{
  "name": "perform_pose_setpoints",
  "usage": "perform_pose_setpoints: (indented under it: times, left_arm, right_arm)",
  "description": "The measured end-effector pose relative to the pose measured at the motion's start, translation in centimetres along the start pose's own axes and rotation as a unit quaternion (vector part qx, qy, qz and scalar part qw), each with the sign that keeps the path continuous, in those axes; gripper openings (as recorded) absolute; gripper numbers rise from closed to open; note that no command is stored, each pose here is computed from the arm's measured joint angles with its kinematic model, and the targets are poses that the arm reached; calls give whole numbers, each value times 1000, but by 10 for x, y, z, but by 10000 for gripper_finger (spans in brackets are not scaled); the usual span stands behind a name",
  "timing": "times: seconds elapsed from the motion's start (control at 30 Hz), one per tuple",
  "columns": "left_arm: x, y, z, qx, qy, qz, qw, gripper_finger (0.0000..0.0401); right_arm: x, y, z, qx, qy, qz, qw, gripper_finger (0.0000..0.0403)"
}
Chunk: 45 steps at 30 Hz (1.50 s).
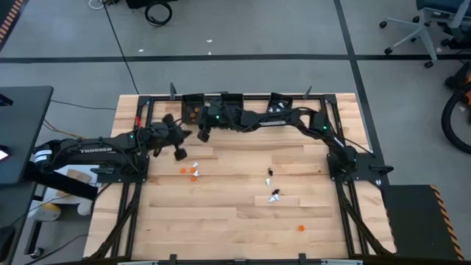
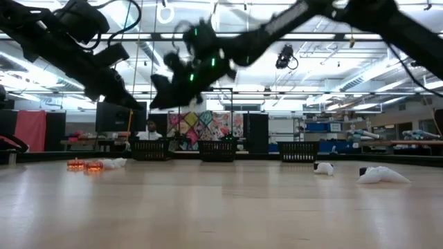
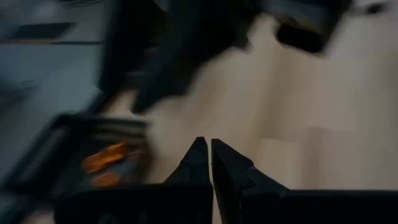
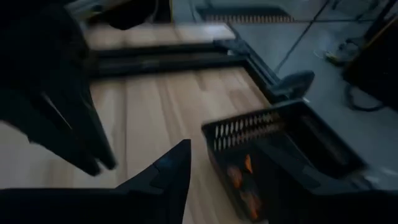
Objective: Sort Halloween decoration
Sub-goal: Put the orange pumpkin toy into the left black basket
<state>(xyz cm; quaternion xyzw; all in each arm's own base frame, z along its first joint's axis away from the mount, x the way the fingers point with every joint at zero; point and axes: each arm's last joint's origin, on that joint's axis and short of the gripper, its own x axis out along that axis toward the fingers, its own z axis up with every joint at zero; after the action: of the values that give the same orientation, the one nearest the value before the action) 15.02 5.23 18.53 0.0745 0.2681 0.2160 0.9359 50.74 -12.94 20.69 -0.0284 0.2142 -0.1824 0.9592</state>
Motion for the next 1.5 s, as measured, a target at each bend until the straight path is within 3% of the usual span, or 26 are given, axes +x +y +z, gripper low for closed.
perform_pose_setpoints:
  times: [0.2,0.33,0.47,0.67,0.87,1.23,1.5]
  left_arm:
    - [-3,-15,3,-38,-15,-156,987,0]
    - [-7,-26,12,-42,-4,-193,980,15]
    - [-10,-34,24,-32,2,-217,976,60]
    - [-12,-44,37,-24,121,-218,968,143]
    - [-10,-58,37,-9,221,-228,948,183]
    - [6,-79,11,12,355,-206,912,208]
    - [20,-86,-1,39,392,-178,902,208]
  right_arm:
    - [-65,19,18,-56,66,-10,996,167]
    - [-102,38,-3,-50,70,10,996,166]
    - [-131,55,-31,-41,47,23,998,166]
    - [-157,83,-73,-22,15,35,999,166]
    - [-171,106,-94,-26,-14,53,998,166]
    - [-173,109,-94,-49,-24,54,997,166]
    - [-172,107,-95,-53,-18,57,997,166]
